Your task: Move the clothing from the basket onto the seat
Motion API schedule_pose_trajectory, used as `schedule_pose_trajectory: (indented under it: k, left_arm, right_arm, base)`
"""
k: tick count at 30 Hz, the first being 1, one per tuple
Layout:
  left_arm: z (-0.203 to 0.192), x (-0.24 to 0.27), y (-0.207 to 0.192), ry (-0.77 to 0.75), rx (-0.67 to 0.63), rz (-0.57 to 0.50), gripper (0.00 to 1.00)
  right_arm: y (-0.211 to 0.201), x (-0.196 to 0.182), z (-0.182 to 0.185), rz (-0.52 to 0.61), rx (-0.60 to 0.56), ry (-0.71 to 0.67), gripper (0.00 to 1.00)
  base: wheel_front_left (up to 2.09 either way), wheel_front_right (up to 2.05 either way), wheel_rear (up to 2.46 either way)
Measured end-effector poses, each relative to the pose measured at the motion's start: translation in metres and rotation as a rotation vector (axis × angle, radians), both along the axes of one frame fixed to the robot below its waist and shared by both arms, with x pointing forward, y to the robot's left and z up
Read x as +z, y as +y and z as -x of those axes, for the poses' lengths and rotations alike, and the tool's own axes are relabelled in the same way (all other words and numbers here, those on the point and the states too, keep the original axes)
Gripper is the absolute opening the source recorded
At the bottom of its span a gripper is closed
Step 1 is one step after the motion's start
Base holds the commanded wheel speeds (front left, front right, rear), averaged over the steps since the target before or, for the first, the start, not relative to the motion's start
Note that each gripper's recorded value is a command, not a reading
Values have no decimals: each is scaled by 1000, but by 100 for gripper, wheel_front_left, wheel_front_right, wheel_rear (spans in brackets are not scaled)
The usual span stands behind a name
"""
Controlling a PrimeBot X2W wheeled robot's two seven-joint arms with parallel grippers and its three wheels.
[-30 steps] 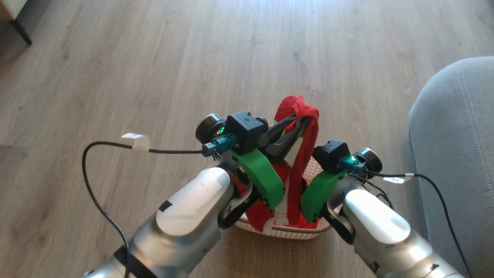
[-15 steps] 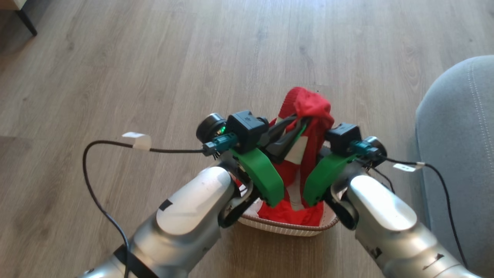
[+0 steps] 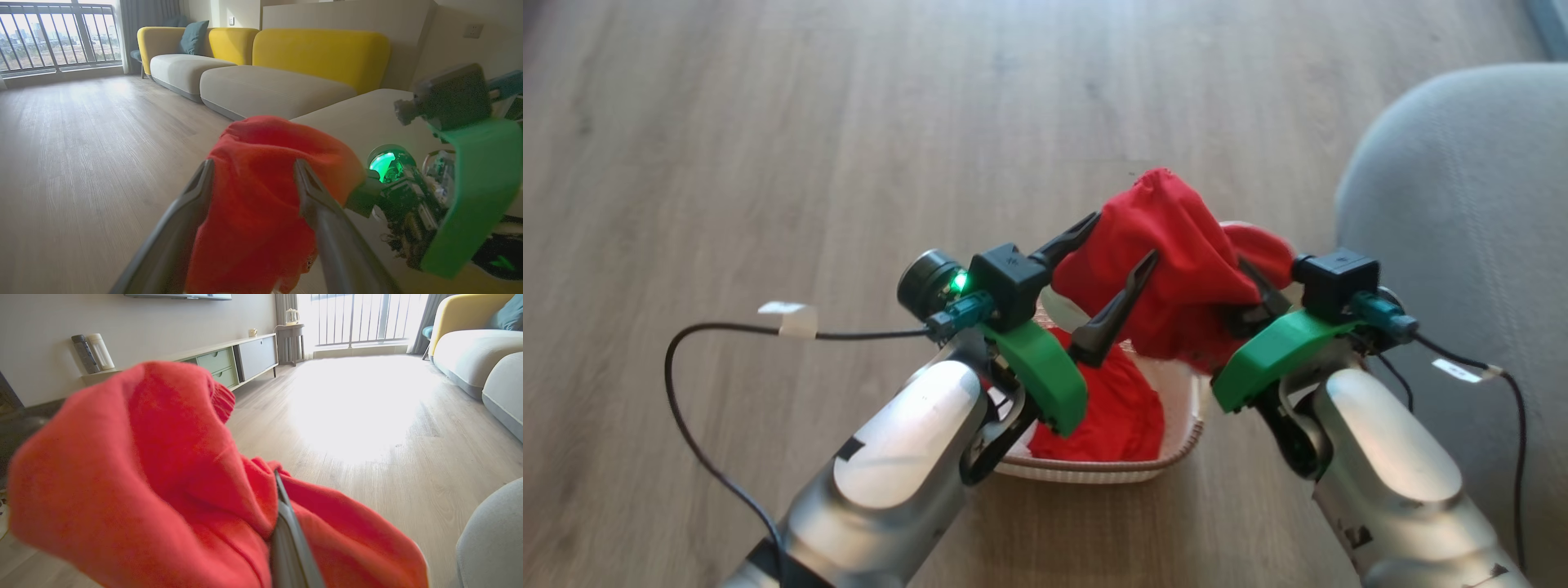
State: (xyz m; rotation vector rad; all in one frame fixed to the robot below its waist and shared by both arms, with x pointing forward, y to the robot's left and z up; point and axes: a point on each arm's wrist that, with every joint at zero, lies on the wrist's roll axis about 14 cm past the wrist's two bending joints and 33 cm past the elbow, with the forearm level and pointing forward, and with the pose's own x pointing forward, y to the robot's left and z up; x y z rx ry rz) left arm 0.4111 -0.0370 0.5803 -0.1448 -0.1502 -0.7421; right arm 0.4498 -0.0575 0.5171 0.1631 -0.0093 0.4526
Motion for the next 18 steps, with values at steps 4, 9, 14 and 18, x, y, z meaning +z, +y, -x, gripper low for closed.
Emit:
schedule_pose_trajectory:
  k: [4, 9, 14, 18]
  left_arm:
    - [2, -14, -14, 21, -45, -21, 100]
    - [6, -22, -34, 39, -100, -18, 100]
    - [17, -30, -62, 51, -180, -24, 100]
    - [25, -31, -81, 56, -239, -19, 100]
  right_arm:
    - [-31, 10, -1, -21, -84, -25, 0]
    - [-67, 12, 12, -28, -180, -37, 0]
    - [-103, 14, 30, -28, -277, -46, 0]
    - [-124, 21, 41, -31, -337, -67, 0]
  base:
    - [0, 0, 0]
    - [0, 0, 0]
    - [0, 0, 0]
    - [0, 0, 0]
